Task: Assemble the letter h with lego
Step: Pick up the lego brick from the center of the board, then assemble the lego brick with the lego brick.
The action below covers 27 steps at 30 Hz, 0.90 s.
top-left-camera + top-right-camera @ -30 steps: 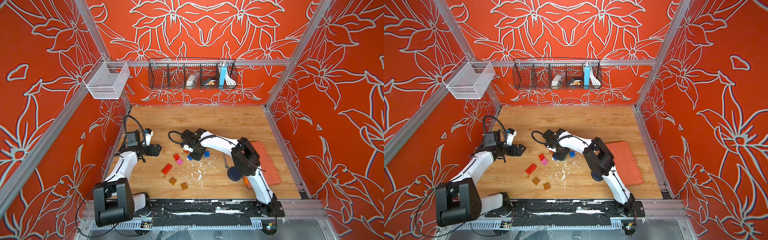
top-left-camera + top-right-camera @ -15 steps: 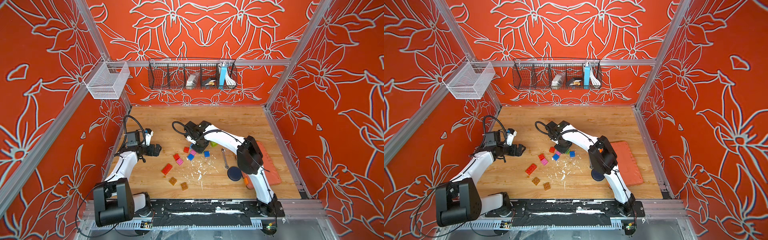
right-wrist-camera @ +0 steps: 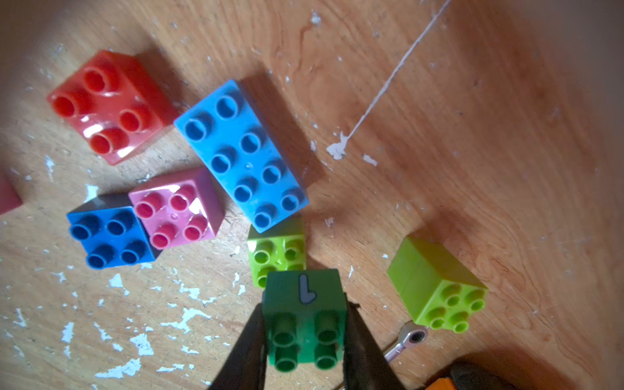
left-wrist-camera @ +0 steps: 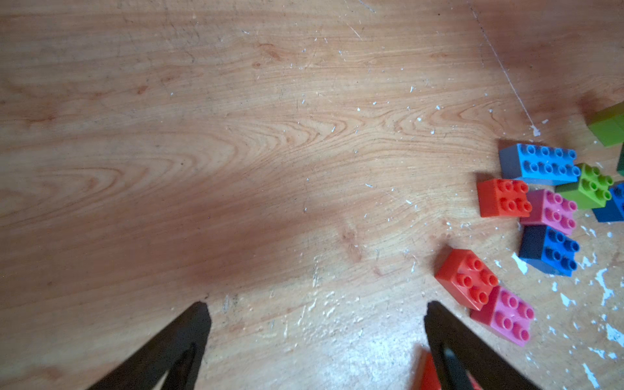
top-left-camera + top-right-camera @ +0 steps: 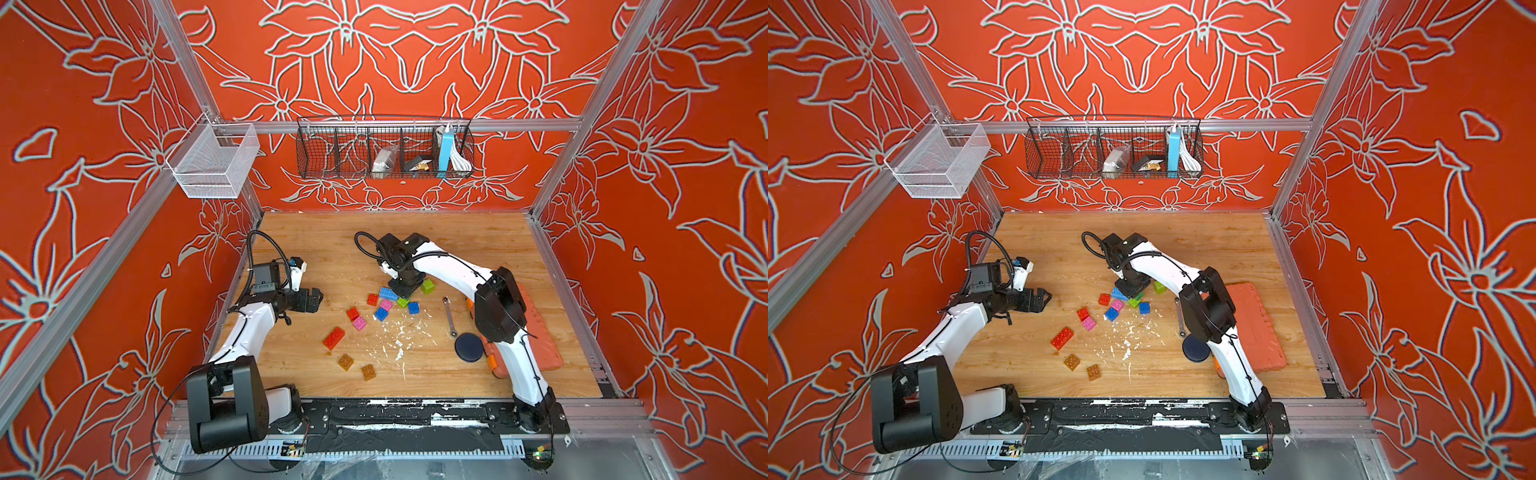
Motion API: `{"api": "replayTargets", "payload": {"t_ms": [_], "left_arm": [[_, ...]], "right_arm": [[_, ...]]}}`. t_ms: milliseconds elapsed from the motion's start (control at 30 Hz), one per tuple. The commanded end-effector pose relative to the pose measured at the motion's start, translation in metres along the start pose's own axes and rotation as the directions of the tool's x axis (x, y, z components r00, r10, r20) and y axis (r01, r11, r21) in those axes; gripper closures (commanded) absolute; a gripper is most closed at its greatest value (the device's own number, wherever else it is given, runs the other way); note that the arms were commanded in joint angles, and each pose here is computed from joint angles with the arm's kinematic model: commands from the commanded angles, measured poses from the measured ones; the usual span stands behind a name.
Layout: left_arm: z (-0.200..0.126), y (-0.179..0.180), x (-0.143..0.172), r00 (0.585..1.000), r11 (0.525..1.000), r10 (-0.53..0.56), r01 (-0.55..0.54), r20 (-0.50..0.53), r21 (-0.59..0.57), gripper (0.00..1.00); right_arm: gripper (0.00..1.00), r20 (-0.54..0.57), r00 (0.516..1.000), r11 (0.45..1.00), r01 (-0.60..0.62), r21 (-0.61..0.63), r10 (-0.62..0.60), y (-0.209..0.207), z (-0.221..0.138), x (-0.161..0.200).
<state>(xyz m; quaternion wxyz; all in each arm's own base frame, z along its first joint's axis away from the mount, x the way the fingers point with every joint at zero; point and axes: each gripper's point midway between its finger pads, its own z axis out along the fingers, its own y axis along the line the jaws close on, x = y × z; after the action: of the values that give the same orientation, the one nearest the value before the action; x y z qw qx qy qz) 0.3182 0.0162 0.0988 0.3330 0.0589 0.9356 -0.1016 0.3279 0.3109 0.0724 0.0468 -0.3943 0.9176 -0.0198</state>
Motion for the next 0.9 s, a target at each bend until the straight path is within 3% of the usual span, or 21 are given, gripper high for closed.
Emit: {"api": "replayTargets", "payload": {"t_ms": [0,867], "left_arm": [[-0.001,0.0,0.001,1.0,1.0,0.006,-0.006,-0.006,0.003,0.0],[-0.001,0.001,0.001,1.0,1.0,0.002,-0.002,-0.009,-0.002,0.0]], "right_arm": [[0.73,-0.044,0.999,0.999,-0.005,-0.033,0.004,0.009,0.01,0.005],[0.74,-0.098,0.995,0.995,-0.016,-0.096,0.007,0.033,0.046,0.018]]}}
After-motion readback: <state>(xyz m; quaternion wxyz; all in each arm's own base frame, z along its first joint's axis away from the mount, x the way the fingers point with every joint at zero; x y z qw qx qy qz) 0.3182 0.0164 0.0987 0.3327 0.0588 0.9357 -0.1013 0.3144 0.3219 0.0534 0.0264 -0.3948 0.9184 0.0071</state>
